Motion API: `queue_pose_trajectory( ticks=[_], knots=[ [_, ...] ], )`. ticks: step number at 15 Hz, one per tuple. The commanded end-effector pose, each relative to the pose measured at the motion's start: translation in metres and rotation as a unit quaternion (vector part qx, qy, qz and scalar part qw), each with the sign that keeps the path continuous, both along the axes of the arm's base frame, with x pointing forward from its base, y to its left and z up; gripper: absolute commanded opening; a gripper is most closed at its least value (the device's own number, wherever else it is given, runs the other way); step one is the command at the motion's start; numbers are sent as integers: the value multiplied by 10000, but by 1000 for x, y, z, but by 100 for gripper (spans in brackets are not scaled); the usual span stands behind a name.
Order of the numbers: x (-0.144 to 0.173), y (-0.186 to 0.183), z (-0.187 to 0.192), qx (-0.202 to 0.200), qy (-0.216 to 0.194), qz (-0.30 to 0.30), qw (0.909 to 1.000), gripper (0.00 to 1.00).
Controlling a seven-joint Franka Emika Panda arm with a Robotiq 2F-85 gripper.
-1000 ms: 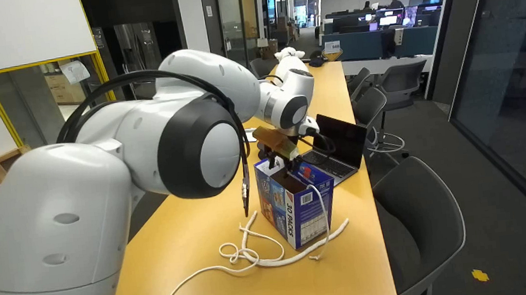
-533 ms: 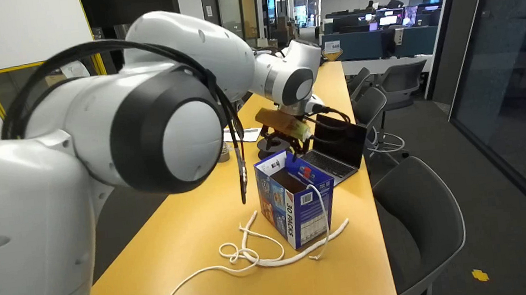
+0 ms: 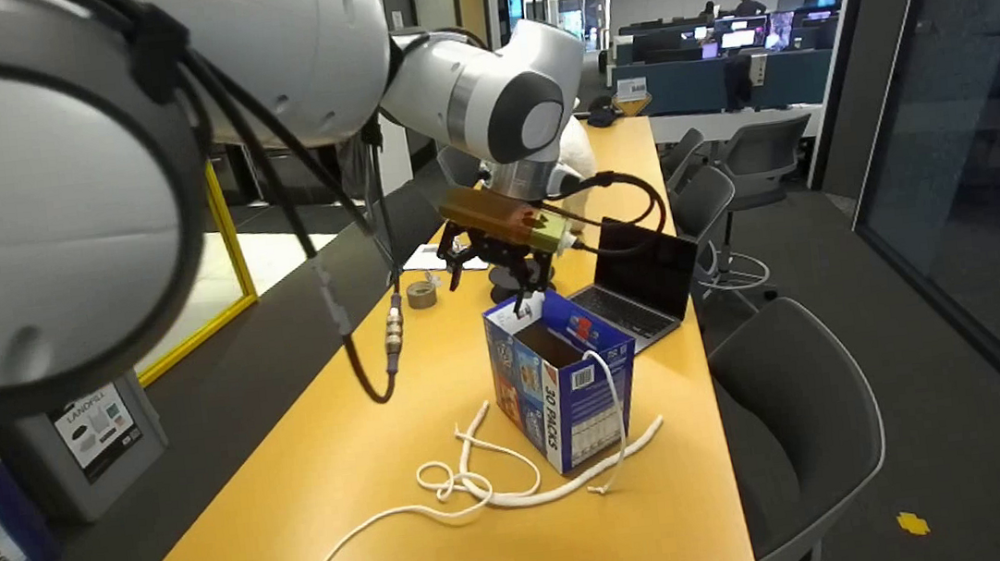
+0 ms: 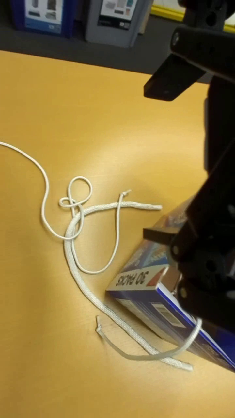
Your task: Put one rope in the box, the move the box to the right, the put the remaining ropes in the box
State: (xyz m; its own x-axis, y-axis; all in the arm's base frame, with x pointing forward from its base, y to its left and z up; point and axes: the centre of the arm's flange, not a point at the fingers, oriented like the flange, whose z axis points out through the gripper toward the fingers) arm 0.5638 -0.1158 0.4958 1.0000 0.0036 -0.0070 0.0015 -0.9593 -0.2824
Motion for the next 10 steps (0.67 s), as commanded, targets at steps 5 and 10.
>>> queue_pose_trajectory(
  ticks=[5, 10],
  knots=[
    [-59, 99, -69, 123, 120, 1251, 9920, 100],
    [-39, 178, -142, -273, -237, 1729, 9843, 100]
  ],
)
